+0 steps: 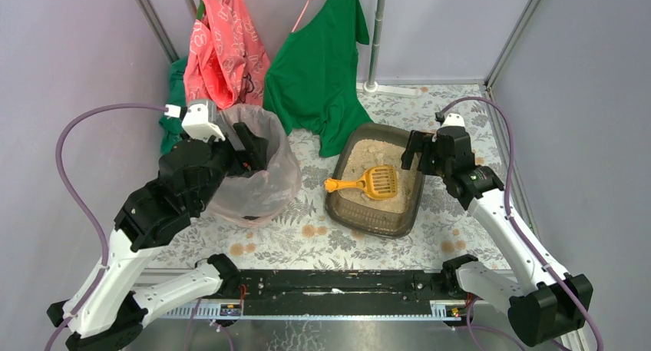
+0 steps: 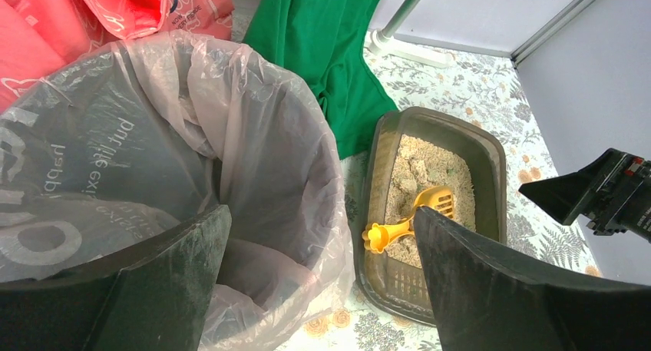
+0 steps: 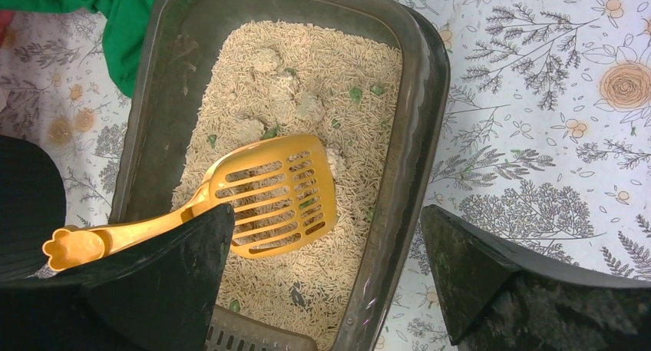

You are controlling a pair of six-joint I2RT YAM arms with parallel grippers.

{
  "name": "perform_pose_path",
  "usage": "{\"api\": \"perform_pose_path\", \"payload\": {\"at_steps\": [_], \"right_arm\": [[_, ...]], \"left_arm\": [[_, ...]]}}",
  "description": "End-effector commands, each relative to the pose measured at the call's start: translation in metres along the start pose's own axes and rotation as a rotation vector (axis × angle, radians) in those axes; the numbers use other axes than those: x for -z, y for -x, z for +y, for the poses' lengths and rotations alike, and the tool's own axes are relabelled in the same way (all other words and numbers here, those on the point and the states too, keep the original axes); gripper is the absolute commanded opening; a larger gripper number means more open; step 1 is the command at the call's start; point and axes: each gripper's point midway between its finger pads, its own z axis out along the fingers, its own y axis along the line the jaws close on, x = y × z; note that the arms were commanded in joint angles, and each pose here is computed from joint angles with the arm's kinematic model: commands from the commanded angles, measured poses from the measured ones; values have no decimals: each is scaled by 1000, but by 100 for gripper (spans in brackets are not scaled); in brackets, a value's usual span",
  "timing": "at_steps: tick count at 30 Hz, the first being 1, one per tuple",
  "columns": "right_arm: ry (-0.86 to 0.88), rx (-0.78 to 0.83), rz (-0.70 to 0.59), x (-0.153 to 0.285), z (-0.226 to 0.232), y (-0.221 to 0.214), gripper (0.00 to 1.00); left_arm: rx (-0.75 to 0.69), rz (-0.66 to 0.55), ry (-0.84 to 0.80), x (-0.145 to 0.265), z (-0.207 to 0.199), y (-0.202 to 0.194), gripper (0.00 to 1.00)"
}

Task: Clean the litter box

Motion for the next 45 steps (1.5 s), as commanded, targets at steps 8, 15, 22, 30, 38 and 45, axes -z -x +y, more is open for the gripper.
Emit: {"api": "perform_pose_path", "payload": {"at_steps": [8, 15, 22, 30, 38, 45], "right_arm": [[17, 3, -33, 2, 3, 8, 100], [9, 6, -26, 2, 1, 4, 100], [36, -2, -11, 0, 6, 1, 100], [8, 9, -22, 5, -2, -3, 100], [9, 5, -12, 1, -2, -5, 100], [17, 3, -5, -1, -1, -8, 99]], "left_arm": [[13, -9, 16, 0, 4, -1, 97], [-4, 8, 38, -5, 6, -6, 97], [-149, 136, 226, -44, 2, -1, 96], [-189, 268, 277, -96, 13, -8, 99], [-205, 441, 294, -110, 35, -45, 98], [-184, 514, 192, -119, 20, -72, 92]]}}
